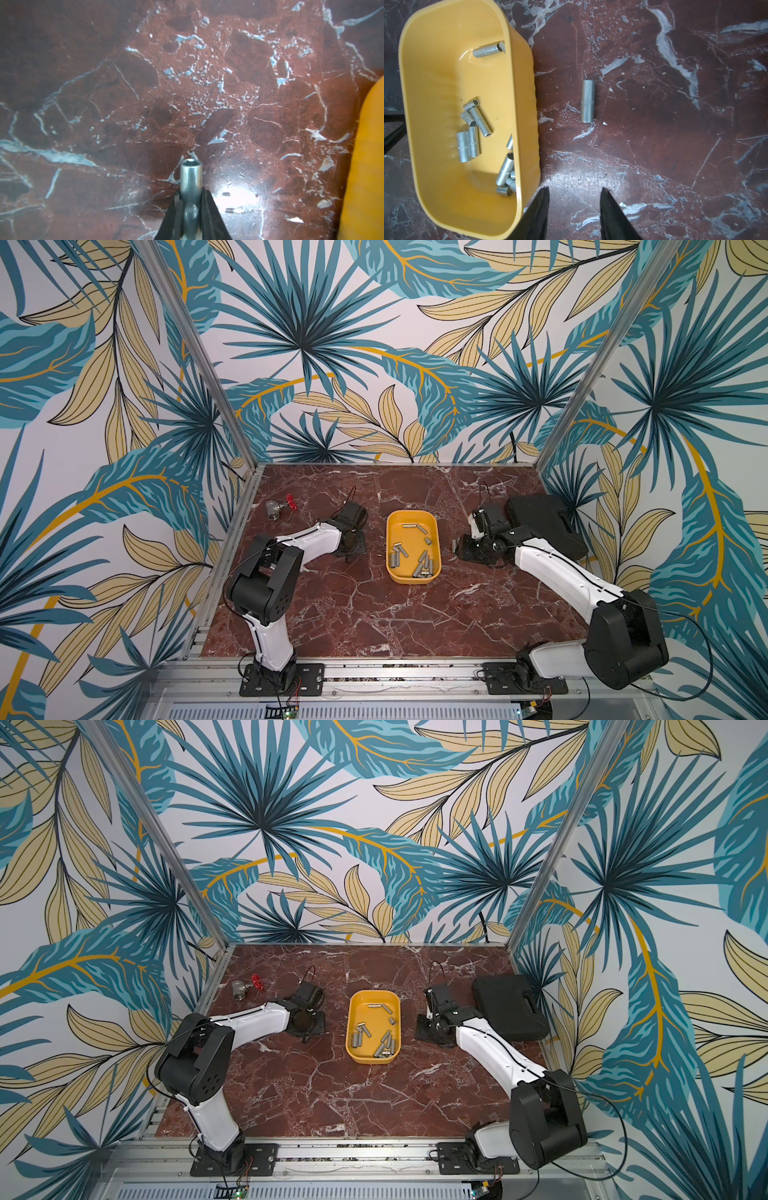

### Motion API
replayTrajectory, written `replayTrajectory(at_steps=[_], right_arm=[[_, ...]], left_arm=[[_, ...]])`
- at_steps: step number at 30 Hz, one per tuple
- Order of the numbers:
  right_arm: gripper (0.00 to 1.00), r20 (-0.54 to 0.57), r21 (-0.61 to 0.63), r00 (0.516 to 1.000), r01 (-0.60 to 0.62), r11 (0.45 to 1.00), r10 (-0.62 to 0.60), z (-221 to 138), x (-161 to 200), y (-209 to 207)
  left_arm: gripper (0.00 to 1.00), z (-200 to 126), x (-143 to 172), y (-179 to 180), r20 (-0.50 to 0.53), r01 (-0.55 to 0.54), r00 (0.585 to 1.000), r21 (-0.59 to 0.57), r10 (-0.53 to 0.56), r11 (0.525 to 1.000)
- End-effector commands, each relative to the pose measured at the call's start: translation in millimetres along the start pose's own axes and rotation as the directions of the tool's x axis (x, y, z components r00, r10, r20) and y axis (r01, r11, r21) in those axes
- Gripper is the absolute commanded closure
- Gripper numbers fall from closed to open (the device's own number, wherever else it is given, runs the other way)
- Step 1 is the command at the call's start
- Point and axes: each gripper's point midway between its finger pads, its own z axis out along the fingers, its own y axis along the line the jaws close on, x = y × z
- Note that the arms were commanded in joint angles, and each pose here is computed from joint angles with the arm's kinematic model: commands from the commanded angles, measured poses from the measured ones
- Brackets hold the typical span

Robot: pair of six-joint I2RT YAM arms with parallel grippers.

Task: Take out the socket from the storage box
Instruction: Place the socket head at the center of the board, then pick up the socket head from the storage box.

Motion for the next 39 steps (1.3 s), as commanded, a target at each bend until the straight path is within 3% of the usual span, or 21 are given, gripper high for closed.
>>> replayTrajectory(at_steps=[1, 12, 21, 29, 39], right_arm=[[0.57, -0.009, 0.002, 1.000, 0.027, 1.000, -0.027, -5, -1, 5], [0.57, -0.005, 0.006, 0.994, 0.105, 0.994, -0.105, -11, -12, 30], [0.57, -0.003, -0.013, 0.979, 0.205, 0.979, -0.206, -6, -27, 75], [0.59, -0.061, -0.020, 0.954, 0.292, 0.956, -0.293, 33, -24, 118], [0.62, -0.142, -0.020, 0.936, 0.321, 0.947, -0.321, 83, -7, 132]], left_arm=[[0.79, 2, 5, 6, 0.001, 0.017, 1.000, 0.001, -0.017, 1.000], [0.68, -7, -1, 5, 0.020, 0.013, 1.000, 0.021, -0.014, 1.000], [0.54, -47, -16, 1, 0.102, -0.013, 0.995, 0.072, 0.005, 0.997], [0.53, -78, -11, 14, 0.157, 0.018, 0.987, 0.071, -0.029, 0.997], [0.52, -93, 9, 23, 0.193, 0.101, 0.973, 0.132, -0.125, 0.986]])
